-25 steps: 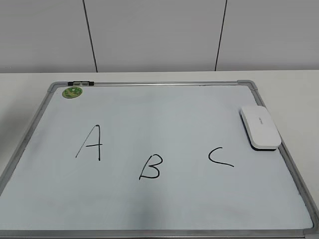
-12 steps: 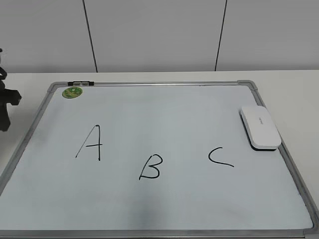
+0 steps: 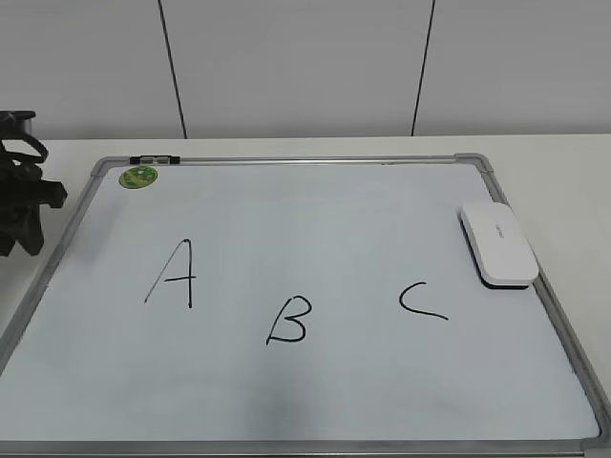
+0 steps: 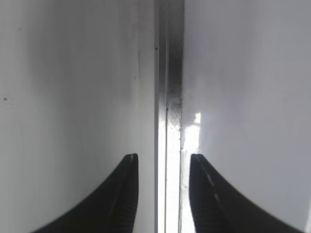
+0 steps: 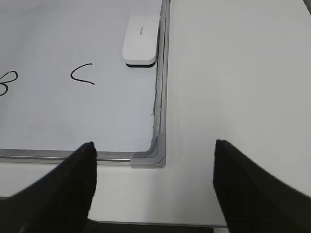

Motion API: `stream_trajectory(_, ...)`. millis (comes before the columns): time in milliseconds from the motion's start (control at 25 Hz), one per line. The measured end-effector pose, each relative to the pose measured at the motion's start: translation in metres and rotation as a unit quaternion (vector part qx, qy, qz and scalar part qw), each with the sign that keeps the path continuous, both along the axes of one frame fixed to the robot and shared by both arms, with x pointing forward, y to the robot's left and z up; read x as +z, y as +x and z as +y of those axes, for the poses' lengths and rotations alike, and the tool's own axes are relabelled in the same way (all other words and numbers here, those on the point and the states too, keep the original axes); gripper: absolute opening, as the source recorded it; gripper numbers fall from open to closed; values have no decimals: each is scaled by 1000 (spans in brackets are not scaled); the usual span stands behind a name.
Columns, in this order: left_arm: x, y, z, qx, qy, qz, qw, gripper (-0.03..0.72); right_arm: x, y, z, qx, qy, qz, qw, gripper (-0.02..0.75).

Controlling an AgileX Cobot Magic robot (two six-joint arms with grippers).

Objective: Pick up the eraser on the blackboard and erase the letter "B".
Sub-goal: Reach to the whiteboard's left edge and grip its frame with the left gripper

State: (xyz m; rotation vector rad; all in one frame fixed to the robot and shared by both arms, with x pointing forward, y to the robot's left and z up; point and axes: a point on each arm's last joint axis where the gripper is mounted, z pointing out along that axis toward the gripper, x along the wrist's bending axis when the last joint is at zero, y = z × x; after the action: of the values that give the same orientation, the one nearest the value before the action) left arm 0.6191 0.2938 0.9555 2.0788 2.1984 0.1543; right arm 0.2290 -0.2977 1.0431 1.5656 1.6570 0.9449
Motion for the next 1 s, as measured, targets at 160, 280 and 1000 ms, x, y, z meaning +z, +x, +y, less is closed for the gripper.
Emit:
stream_trajectory(160, -7, 11, 0, 0, 0, 0, 1000, 260, 0, 0, 0, 0, 0, 0, 1000, 555)
stream_trajectory(280, -14, 17, 0, -2, 4, 1, 1000, 260, 0, 0, 0, 0, 0, 0, 1000, 555)
stream_trajectory(1000, -53, 28, 0, -4, 7, 34, 999, 261, 0, 0, 0, 0, 0, 1, 1000, 555)
